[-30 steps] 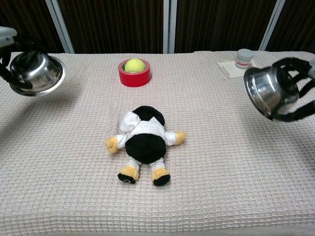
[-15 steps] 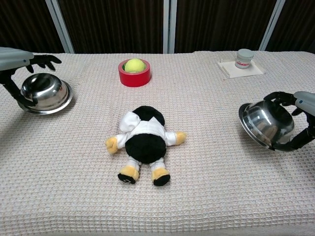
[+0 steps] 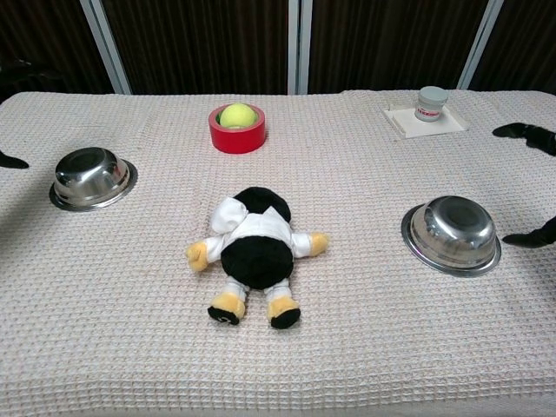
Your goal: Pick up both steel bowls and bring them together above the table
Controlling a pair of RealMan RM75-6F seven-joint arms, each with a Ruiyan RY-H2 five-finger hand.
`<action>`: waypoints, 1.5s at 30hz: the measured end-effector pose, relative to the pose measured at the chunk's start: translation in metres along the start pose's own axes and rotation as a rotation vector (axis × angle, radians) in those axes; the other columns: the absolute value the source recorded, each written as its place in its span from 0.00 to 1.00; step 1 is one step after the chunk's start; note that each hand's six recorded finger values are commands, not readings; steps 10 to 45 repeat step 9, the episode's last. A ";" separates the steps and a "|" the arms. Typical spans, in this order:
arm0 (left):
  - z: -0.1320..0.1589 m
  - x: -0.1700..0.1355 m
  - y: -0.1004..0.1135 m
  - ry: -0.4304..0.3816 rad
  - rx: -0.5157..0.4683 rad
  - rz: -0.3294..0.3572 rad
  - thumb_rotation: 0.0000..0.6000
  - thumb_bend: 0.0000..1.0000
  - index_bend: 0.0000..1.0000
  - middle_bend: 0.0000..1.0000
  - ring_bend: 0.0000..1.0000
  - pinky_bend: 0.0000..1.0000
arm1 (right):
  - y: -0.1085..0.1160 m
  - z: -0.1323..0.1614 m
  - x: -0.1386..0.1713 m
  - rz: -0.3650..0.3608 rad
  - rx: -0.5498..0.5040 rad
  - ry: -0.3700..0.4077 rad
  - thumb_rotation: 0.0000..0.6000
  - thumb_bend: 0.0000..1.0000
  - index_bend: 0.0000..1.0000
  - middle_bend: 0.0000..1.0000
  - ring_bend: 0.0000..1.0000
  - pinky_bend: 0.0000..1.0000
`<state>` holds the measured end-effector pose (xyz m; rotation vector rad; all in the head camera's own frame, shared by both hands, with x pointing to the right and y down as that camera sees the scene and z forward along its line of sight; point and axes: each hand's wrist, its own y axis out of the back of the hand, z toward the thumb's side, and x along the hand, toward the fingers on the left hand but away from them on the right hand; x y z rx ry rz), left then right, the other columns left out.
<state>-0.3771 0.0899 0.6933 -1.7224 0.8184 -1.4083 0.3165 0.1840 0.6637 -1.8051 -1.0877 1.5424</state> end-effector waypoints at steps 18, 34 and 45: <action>-0.032 -0.133 -0.018 0.288 -0.105 0.110 1.00 0.00 0.00 0.00 0.00 0.05 | 0.013 -0.027 0.015 -0.179 -0.029 0.058 1.00 0.00 0.00 0.00 0.00 0.00; -0.032 -0.133 -0.018 0.288 -0.105 0.110 1.00 0.00 0.00 0.00 0.00 0.05 | 0.013 -0.027 0.015 -0.179 -0.029 0.058 1.00 0.00 0.00 0.00 0.00 0.00; -0.032 -0.133 -0.018 0.288 -0.105 0.110 1.00 0.00 0.00 0.00 0.00 0.05 | 0.013 -0.027 0.015 -0.179 -0.029 0.058 1.00 0.00 0.00 0.00 0.00 0.00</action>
